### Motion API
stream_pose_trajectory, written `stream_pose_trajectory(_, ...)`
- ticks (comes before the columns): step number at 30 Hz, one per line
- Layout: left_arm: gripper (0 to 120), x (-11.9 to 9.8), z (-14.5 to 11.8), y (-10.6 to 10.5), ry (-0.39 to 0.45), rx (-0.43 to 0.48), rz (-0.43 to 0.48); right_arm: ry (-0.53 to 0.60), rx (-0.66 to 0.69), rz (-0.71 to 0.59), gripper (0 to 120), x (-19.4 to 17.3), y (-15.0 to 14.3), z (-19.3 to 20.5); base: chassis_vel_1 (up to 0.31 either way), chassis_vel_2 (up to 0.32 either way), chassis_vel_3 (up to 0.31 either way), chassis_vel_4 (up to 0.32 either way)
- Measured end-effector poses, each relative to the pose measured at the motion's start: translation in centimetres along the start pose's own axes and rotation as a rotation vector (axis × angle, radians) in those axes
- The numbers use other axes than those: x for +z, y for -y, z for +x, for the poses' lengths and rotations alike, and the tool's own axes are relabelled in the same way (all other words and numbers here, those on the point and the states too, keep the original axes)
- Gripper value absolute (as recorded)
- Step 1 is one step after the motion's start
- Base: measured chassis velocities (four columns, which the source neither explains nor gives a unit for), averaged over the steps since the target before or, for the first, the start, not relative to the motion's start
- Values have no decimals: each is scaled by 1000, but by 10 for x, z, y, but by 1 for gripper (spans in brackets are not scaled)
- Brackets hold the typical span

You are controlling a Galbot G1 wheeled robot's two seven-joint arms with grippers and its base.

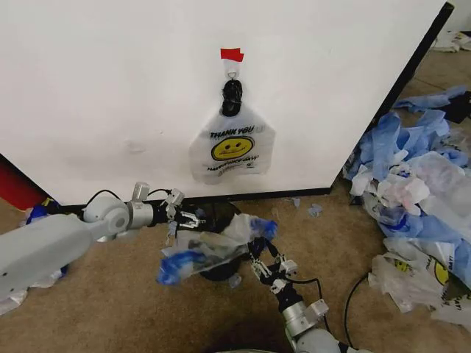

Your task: Pick up the garbage bag from the wall and place it over the trash bin.

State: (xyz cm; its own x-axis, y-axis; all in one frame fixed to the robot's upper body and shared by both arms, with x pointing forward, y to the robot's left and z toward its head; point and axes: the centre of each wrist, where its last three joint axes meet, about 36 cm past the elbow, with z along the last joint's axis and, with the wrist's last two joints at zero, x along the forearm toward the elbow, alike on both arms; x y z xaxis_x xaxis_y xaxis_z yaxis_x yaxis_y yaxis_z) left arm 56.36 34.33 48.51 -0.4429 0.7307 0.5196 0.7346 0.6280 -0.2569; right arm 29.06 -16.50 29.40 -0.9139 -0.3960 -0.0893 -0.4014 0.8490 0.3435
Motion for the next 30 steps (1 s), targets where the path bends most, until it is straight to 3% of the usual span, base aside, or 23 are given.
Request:
stream_pose_trajectory(3,97,-12,3,9,27,18,-14,2,3,10,56,-1,4,1,0,0,0,0)
stream_pose_trajectory(13,97,-13,-2,31,57,54,-13,20,-3,12,55,-8,2,-2,0,0,0,0)
stream_pose_trajectory(22,97,-13,5,13,63,10,-38,17,0,14,53,-6,2,3,0,0,0,0)
stream_pose_trajectory(30,97,-1,-5,-2,45,-20,-29,22,-2,21,52,-9,5,1,0,0,0,0)
